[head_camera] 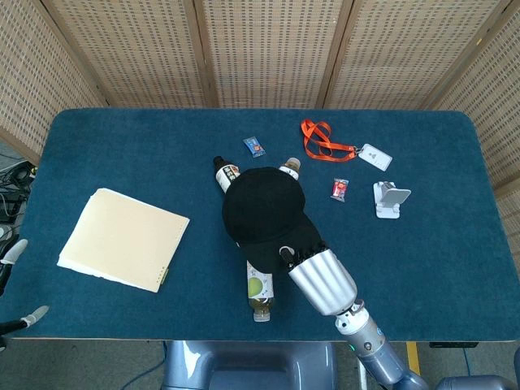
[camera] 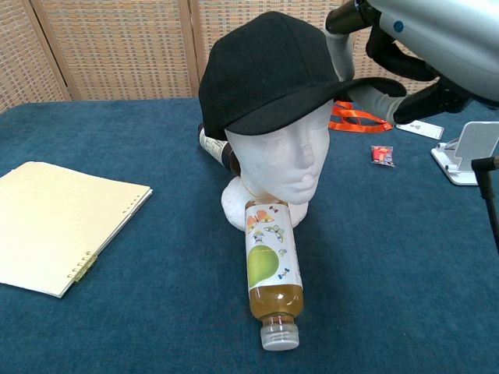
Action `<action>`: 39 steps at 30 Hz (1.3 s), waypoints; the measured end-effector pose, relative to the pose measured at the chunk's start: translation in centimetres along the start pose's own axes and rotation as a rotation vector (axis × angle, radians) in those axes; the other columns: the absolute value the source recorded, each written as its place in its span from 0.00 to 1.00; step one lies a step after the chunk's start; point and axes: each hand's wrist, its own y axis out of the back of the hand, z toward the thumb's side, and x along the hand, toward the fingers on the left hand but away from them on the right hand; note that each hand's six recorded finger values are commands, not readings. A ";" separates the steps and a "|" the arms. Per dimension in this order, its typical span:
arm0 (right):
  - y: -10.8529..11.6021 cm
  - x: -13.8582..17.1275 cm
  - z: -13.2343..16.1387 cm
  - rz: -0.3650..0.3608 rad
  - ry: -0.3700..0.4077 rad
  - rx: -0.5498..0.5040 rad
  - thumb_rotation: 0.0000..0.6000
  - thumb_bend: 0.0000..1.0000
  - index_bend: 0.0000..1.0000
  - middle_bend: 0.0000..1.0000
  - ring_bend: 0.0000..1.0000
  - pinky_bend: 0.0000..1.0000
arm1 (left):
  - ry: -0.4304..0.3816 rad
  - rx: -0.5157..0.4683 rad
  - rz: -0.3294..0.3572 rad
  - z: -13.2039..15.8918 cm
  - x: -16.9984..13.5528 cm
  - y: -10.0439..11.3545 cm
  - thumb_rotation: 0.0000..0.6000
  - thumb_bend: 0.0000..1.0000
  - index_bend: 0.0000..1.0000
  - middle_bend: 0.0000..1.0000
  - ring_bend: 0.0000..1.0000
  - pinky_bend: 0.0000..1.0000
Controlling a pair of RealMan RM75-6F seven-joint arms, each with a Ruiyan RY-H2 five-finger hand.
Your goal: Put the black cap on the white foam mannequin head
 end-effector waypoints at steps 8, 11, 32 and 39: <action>0.0 0.0 -0.4 -0.004 -0.009 -0.005 1.00 0.61 0.75 0.98 1.00 1.00 | -0.003 0.003 -0.004 0.1 -0.1 -0.1 1.00 0.00 0.00 0.00 0.00 0.00; 0.1 -0.1 -0.5 -0.007 -0.013 -0.010 1.00 0.61 0.75 0.98 1.00 1.00 | -0.003 0.002 -0.004 0.2 -0.1 -0.2 1.00 0.00 0.00 0.00 0.00 0.00; 0.9 0.1 -0.8 -0.004 -0.003 -0.027 1.00 0.19 0.11 0.96 1.00 1.00 | -0.009 0.002 -0.005 0.2 -0.2 -0.1 1.00 0.00 0.00 0.00 0.00 0.00; 1.7 0.6 -1.3 -0.020 -0.005 -0.020 1.00 0.16 0.01 0.96 1.00 1.00 | -0.007 0.002 -0.006 0.2 -0.2 -0.1 1.00 0.00 0.00 0.00 0.00 0.00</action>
